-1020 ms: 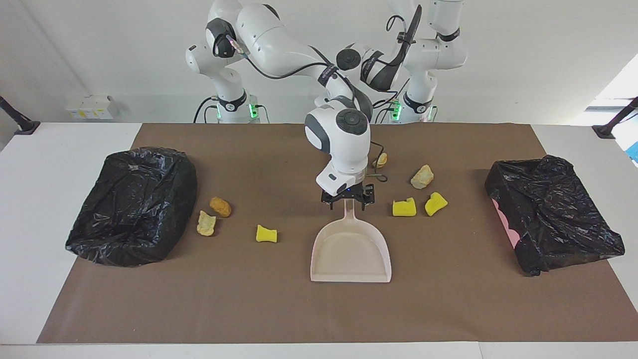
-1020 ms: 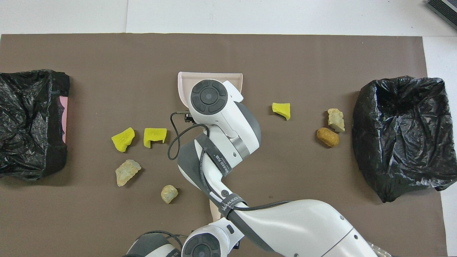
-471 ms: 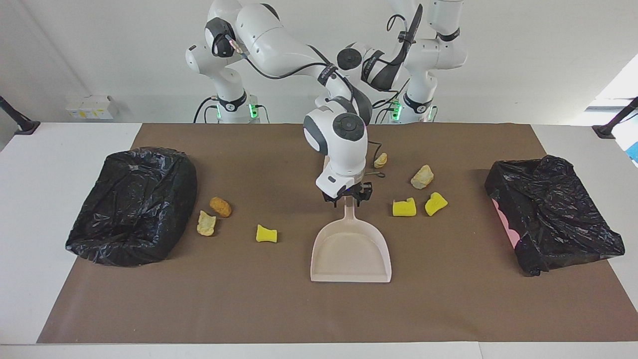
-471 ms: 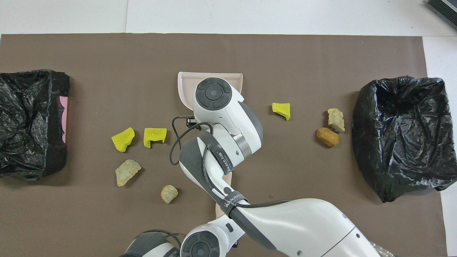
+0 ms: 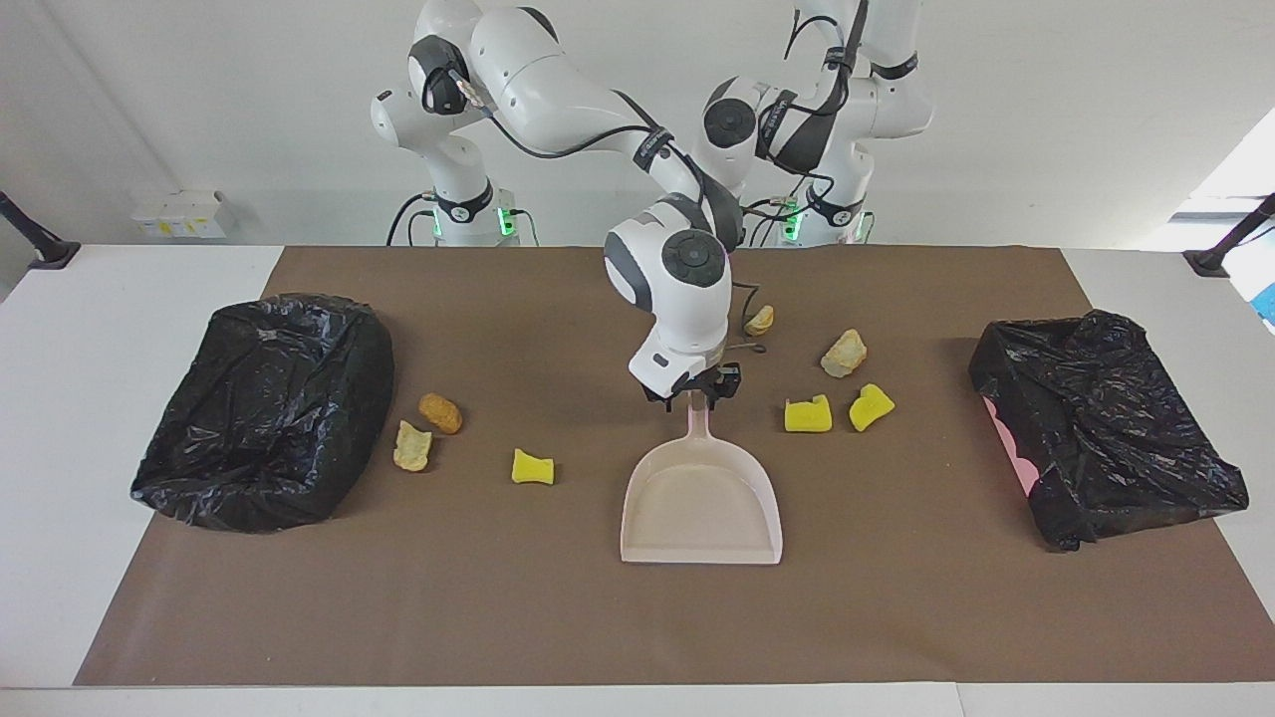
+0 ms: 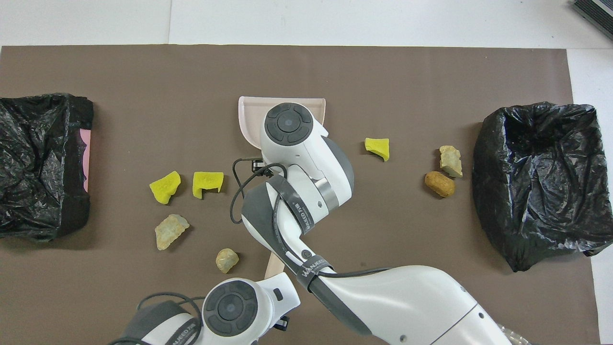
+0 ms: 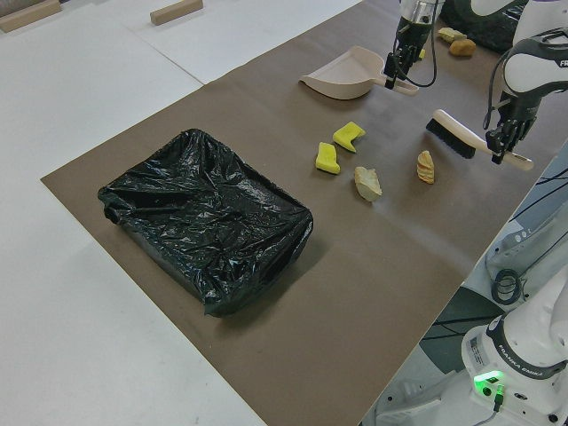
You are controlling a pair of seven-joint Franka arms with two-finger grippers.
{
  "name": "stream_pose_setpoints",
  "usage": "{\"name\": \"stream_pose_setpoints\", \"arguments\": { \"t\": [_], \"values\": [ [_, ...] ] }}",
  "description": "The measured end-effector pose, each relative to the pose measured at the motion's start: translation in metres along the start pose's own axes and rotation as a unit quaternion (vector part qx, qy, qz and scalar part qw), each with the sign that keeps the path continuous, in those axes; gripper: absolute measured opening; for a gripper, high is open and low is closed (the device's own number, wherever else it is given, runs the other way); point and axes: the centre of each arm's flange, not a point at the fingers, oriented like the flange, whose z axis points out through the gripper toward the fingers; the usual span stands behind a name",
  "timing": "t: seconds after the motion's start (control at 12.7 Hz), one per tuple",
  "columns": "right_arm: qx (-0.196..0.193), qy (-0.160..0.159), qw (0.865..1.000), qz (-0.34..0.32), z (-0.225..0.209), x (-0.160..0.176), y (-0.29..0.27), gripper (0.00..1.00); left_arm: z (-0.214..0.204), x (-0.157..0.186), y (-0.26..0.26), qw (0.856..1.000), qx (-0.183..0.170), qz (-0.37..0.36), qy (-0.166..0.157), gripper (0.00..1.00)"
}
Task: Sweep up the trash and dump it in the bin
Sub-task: 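Lift the dustpan with the right gripper while the left gripper lifts the brush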
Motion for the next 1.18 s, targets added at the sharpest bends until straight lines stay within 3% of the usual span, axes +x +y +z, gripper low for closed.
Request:
{"name": "stream_pose_setpoints", "arguments": {
  "t": [0.08, 0.24, 0.55, 0.78, 1.18],
  "values": [
    [0.000, 0.000, 1.000, 0.000, 0.000, 0.000, 0.000, 0.60, -0.008, 0.000, -0.014, 1.000, -0.005, 0.019, -0.006, 0.27],
    [0.000, 0.000, 1.000, 0.001, 0.000, 0.001, 0.002, 0.33, -0.024, 0.002, -0.048, 0.998, -0.021, 0.052, -0.016, 0.27],
    [-0.001, -0.003, 1.000, 0.009, -0.009, 0.006, 0.012, 0.31, -0.034, -0.001, -0.094, 0.989, -0.030, 0.139, -0.041, 0.27],
    [0.001, 0.000, 1.000, -0.002, -0.049, 0.004, 0.025, 0.31, -0.039, -0.001, -0.132, 0.979, -0.045, 0.193, -0.046, 0.27],
    [-0.005, -0.020, 0.990, -0.138, -0.116, 0.005, 0.081, 0.31, -0.023, -0.007, -0.160, 0.951, -0.044, 0.299, -0.065, 0.27]
  ]
}}
